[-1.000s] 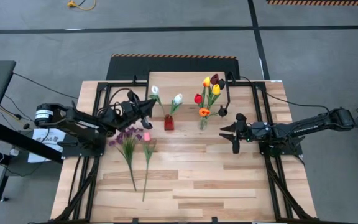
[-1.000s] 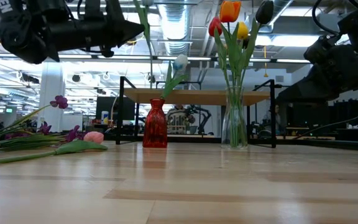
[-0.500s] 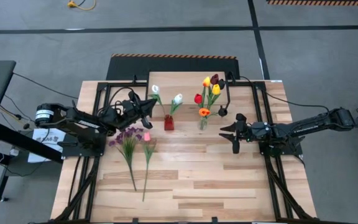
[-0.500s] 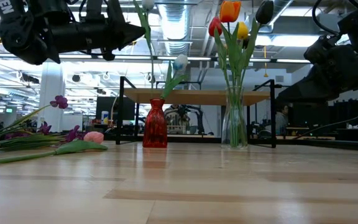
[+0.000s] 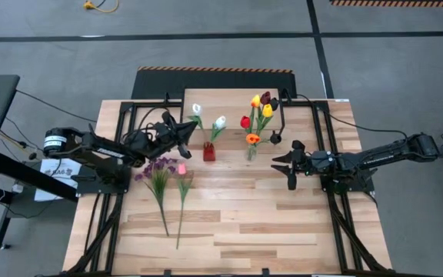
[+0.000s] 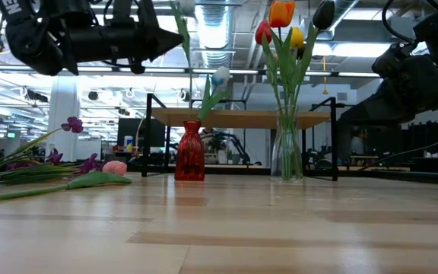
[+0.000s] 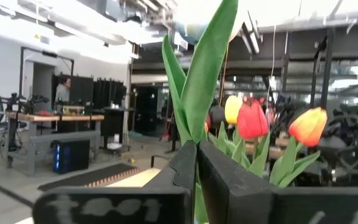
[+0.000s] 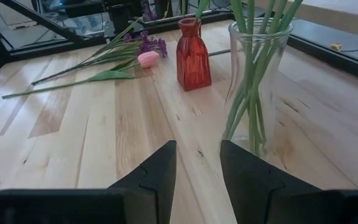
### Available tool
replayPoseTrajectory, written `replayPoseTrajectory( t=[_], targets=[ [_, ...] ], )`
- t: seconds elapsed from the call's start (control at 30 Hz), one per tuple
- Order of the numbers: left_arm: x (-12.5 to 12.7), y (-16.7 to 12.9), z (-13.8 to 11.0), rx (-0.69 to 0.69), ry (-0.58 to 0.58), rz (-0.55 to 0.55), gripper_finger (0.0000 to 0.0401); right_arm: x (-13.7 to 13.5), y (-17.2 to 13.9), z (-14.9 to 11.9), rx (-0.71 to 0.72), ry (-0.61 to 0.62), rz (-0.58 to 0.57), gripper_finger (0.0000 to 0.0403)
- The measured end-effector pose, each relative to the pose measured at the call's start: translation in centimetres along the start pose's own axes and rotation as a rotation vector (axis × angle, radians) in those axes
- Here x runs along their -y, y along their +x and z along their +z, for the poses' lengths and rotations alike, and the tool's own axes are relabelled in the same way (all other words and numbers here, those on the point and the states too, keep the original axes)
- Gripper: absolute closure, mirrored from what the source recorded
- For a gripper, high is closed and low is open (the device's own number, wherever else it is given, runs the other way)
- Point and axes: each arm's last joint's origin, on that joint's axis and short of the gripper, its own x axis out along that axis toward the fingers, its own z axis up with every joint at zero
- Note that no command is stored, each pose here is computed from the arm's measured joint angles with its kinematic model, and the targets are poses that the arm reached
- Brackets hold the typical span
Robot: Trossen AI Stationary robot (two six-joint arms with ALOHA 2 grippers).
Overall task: Pick and place flowers into a vace then onto a shelf
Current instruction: Put the white flower into the red vase
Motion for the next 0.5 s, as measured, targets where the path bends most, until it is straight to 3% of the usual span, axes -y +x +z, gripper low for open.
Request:
replayPoseTrajectory(
  t=[0.5],
  targets=[
    [-0.68, 0.88, -0.34, -0.062, 0.013, 0.031, 0.0401, 0.03, 0.0, -0.16, -0.016, -0.002, -0.003, 0.0285]
  ],
)
